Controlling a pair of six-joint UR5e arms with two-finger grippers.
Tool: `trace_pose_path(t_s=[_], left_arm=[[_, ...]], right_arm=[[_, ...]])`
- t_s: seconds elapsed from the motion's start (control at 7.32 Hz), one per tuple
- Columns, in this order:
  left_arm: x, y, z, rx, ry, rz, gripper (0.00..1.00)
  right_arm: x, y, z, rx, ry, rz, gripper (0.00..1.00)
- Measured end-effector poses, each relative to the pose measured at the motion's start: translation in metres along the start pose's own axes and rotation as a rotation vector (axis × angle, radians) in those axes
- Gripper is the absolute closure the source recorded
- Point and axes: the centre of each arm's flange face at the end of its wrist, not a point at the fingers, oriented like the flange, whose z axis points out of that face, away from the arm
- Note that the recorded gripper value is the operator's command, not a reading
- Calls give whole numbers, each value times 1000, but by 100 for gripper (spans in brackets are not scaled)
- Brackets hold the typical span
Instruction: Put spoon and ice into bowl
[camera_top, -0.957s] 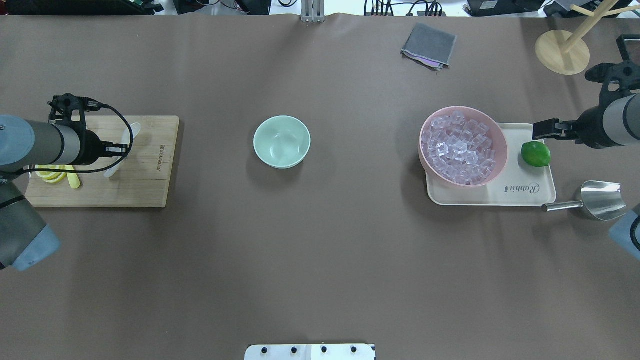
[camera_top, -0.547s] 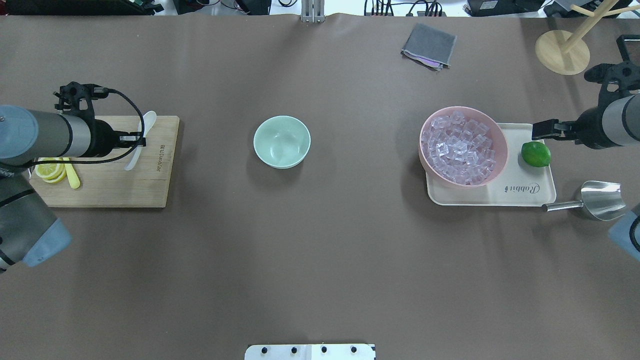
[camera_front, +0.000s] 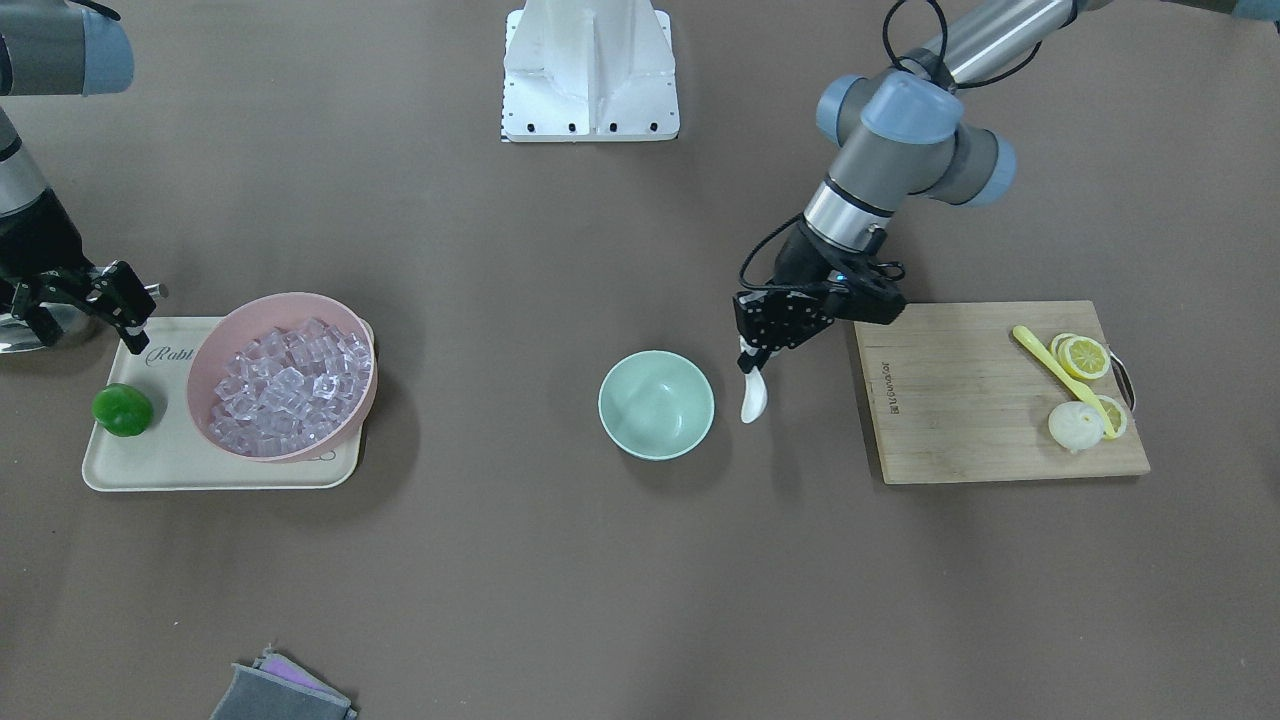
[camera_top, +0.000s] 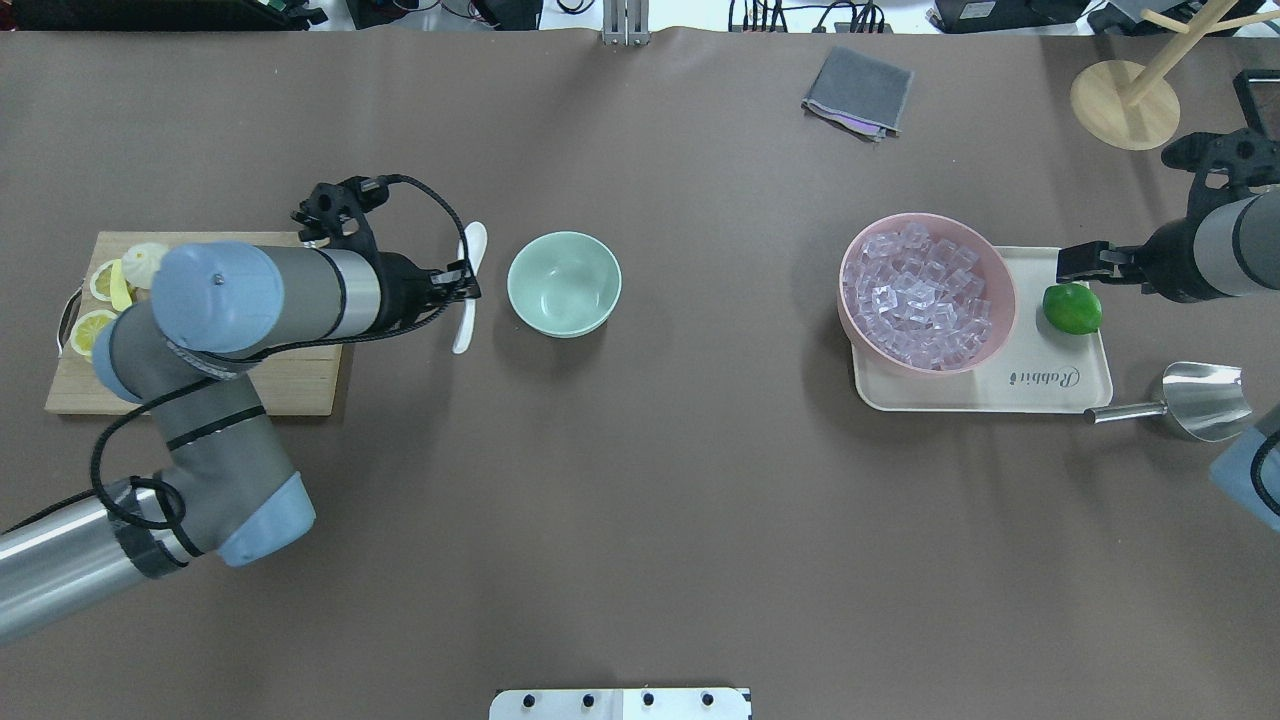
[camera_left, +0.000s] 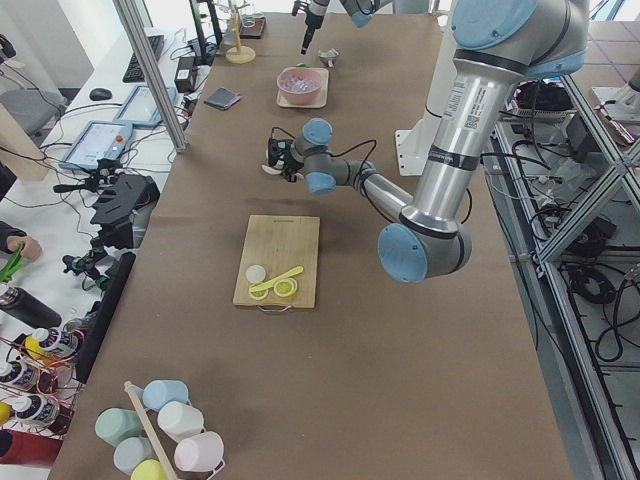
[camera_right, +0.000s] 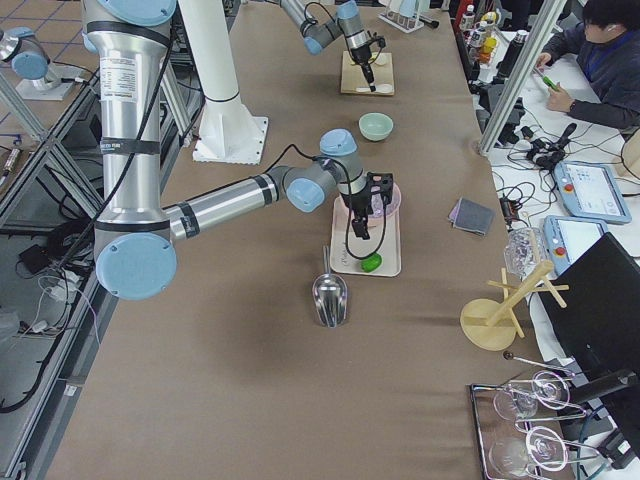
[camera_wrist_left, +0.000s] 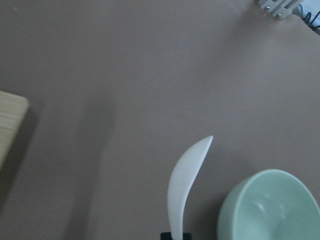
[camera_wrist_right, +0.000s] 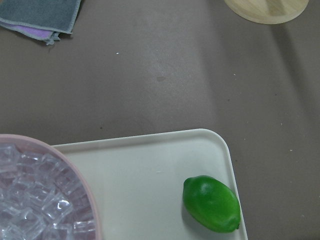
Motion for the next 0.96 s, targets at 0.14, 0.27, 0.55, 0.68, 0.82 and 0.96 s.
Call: trace_pose_path(t_s=[0.14,0.27,0.55,0.68,0.82,0.96], left_arm=[[26,10,15,3,17,-4,100],[45,14,28,3,23,-4,100],[57,16,39,1,23,2,39],[59,17,40,0,23,4,4],[58,17,42,1,21,5,3],[57,17,43,1,19,6,3]], right_arm=[[0,0,0,0,0,1,3],[-1,1,0,-1,-1,0,3],[-10,1,1,-3,-12,-8,3],[-23,-1,1,-3,-29,-11,3],[-37,0,0,-6,-46,-7,3],[-50,1,-1,-9,-64,-2,3]])
